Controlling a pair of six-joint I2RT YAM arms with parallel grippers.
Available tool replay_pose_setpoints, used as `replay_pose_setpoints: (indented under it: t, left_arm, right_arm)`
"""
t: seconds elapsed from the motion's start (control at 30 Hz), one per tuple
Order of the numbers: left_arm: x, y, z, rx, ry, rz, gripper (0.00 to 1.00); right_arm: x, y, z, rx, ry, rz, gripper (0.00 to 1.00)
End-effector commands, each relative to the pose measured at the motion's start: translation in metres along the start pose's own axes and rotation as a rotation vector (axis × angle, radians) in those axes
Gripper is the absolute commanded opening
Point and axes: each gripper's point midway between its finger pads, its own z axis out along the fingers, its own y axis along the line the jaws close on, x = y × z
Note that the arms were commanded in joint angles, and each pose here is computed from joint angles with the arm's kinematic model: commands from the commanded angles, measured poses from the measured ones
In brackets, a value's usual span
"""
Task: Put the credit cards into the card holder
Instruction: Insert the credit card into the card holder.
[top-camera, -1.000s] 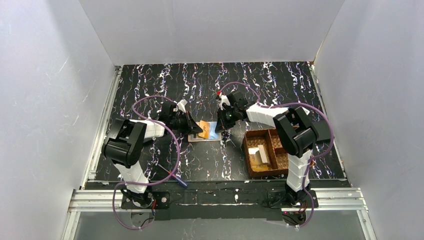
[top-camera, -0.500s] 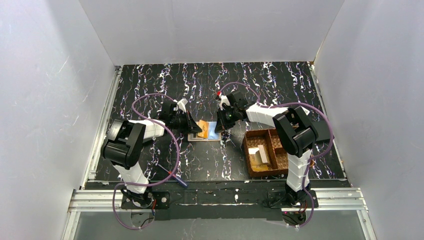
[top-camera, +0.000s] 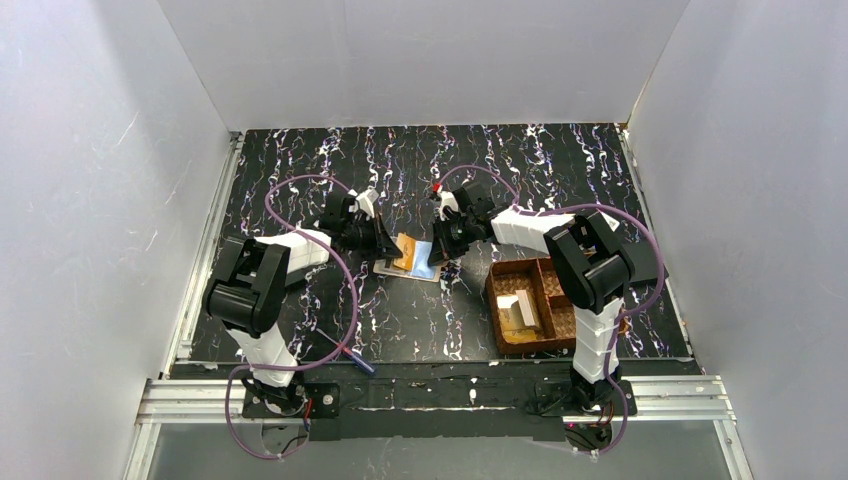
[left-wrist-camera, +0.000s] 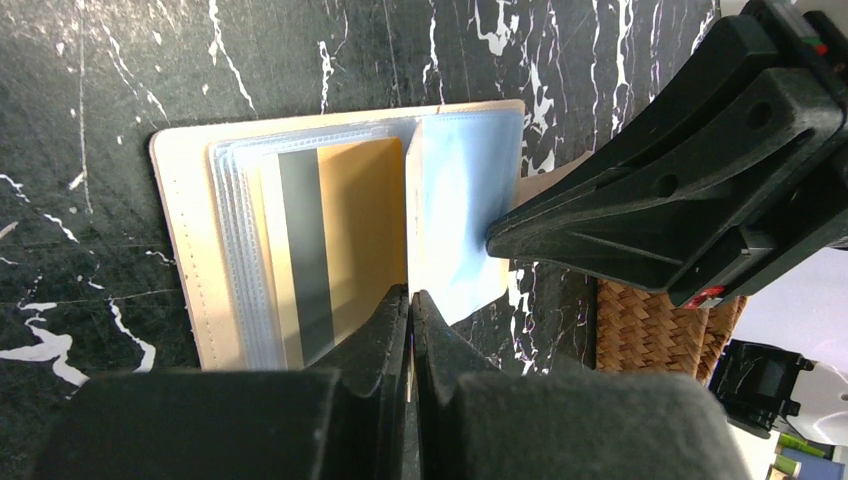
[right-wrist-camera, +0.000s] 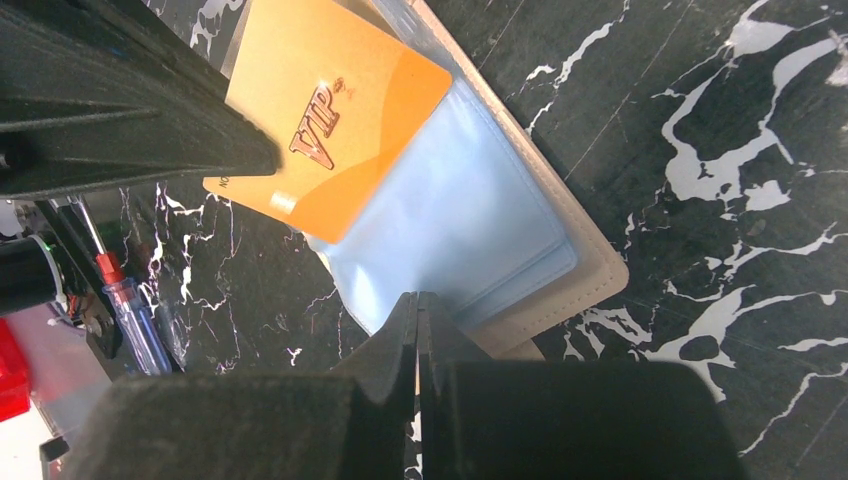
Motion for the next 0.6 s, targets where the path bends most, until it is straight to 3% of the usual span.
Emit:
replay_pose_setpoints:
  t: [0.0, 0.2, 0.57]
  left_arm:
    - [0.003, 0.004, -0.004, -0.038, 0.040, 0.028, 0.00]
    - [0.007, 0.001, -0.008, -0.038, 0.120, 0.056, 0.00]
    - [0.007, 0.003, 0.002, -0.007, 0.155, 0.069, 0.00]
  right_arm:
    - [0.018, -0.017, 0.009, 0.061, 0.058, 0.015, 0.01]
    - [0.015, -0.017, 0.009, 0.065, 0.053, 0.016, 0.01]
    - [0.013, -0.015, 0.008, 0.058, 0.052, 0.013, 0.01]
